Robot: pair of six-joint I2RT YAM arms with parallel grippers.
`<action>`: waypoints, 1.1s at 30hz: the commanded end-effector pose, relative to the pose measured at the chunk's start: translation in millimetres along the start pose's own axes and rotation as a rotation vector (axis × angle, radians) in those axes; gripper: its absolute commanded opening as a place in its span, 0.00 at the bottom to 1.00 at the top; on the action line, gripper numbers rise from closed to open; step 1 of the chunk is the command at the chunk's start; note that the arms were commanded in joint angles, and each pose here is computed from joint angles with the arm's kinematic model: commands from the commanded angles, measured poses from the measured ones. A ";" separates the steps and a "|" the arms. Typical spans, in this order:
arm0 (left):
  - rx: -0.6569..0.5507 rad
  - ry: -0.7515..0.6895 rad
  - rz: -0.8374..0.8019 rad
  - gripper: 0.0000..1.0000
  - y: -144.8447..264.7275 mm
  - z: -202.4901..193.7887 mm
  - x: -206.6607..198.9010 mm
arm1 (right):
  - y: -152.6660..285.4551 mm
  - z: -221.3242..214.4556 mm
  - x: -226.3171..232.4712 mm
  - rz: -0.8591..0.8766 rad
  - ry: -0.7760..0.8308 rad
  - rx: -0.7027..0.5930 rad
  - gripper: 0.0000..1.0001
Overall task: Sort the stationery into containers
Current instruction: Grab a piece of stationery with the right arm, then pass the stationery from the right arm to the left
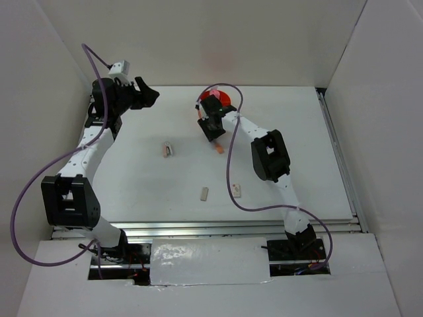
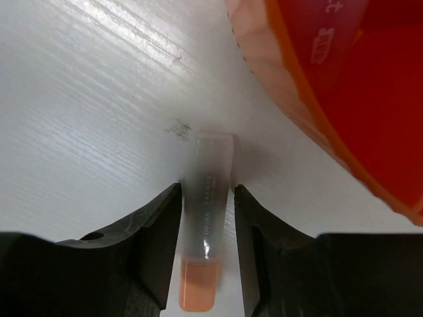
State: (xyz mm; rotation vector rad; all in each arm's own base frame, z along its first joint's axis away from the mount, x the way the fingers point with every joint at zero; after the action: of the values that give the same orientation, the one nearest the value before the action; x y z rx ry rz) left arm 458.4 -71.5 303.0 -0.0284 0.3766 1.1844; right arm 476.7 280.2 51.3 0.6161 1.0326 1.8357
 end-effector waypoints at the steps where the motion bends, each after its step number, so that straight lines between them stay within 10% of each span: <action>1: -0.074 -0.012 -0.051 0.76 11.7 23.2 -14.1 | 2.2 -1.5 8.2 0.025 0.048 0.028 0.44; 10: -0.130 -0.102 -0.105 0.77 33.4 29.5 -11.7 | 34.7 -6.0 36.9 0.104 0.031 0.037 0.02; 22: -0.256 -1.464 -0.656 0.79 122.0 -43.8 -145.9 | 194.2 -36.9 15.0 0.203 -0.224 -0.075 0.00; 33: -0.236 -1.795 -1.083 0.79 121.6 -155.4 -263.7 | 213.3 -81.3 -22.7 0.111 -0.593 -0.015 0.00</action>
State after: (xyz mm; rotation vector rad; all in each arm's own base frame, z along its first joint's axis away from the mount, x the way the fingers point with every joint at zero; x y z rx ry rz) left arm 218.6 -278.2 249.7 0.5093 -1.0825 -0.0898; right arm 331.2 177.5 169.8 1.0883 0.7031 1.6467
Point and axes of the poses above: each gripper's point midway between its finger pads, its own y axis back along the fingers, its own x axis along the line the jaws close on, z = x × y, the point moved 3 cm from there along y, back along the fingers, and after that the axes turned 5 degrees about -y, right-handed, at the moved point
